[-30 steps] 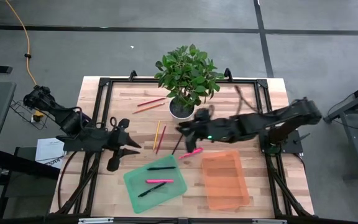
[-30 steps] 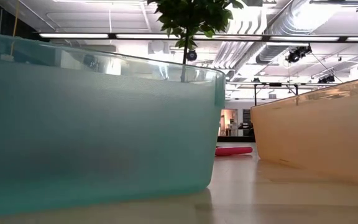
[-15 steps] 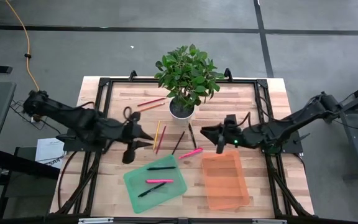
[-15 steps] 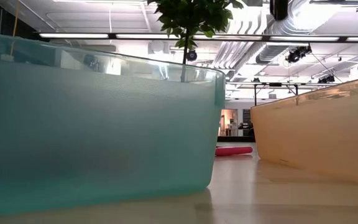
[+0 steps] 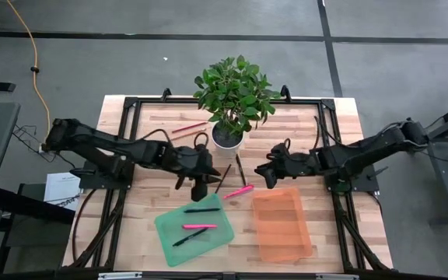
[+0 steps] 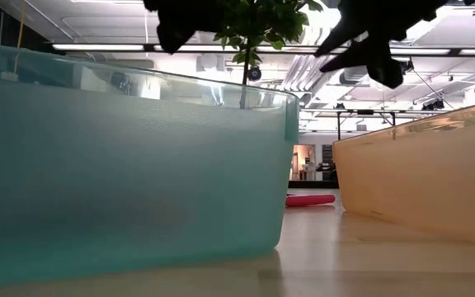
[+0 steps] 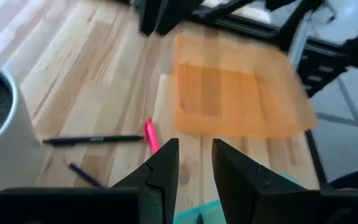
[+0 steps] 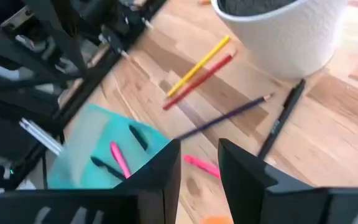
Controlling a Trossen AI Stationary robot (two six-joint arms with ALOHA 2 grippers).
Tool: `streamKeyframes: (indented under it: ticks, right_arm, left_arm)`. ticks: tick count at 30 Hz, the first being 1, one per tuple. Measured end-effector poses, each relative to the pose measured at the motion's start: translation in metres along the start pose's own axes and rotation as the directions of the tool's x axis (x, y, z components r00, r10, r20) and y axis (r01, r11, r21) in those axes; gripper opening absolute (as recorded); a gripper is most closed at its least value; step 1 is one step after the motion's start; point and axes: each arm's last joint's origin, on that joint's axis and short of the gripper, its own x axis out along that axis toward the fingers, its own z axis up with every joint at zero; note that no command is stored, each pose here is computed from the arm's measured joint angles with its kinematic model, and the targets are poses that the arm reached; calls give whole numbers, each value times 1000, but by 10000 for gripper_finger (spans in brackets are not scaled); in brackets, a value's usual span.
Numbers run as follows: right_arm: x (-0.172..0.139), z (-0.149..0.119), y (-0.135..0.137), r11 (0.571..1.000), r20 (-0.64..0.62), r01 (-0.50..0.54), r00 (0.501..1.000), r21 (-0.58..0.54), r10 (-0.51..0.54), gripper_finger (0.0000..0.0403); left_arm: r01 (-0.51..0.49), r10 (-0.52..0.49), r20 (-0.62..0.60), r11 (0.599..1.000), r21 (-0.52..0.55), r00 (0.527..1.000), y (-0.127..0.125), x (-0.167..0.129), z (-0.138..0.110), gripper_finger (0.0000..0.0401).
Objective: Sort pens & pencils
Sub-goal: Put the black pen into the green bin
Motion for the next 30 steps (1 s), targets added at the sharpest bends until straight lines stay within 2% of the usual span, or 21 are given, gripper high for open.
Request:
streamKeyframes:
  ticks: [7, 13, 17, 21, 25, 30]
  right_arm:
    - [6, 4, -11, 999, -81, 33, 996, -28, -35, 99]
    - [8, 9, -14, 999, -68, 32, 997, -4, -32, 99]
    - [15, 10, -19, 997, -76, 69, 995, 25, -67, 99]
    - [31, 7, -24, 995, -123, 87, 989, 45, -81, 99]
    - [51, 5, -24, 994, -147, 75, 987, 73, -64, 99]
    - [77, 7, -15, 995, -198, 79, 978, 53, -67, 99]
  left_arm:
    - [-30, 30, -4, 998, -52, 1000, 0, 14, -3, 85]
    - [-51, 50, -17, 997, -54, 999, 2, 15, -5, 85]
    - [-82, 79, -100, 996, -22, 992, 5, 14, -13, 85]
    - [-120, 121, -215, 993, 18, 969, 9, 12, -24, 85]
    - [-117, 123, -239, 992, 38, 963, 9, 12, -26, 85]
    - [-90, 101, -239, 994, 56, 966, 8, 12, -26, 85]
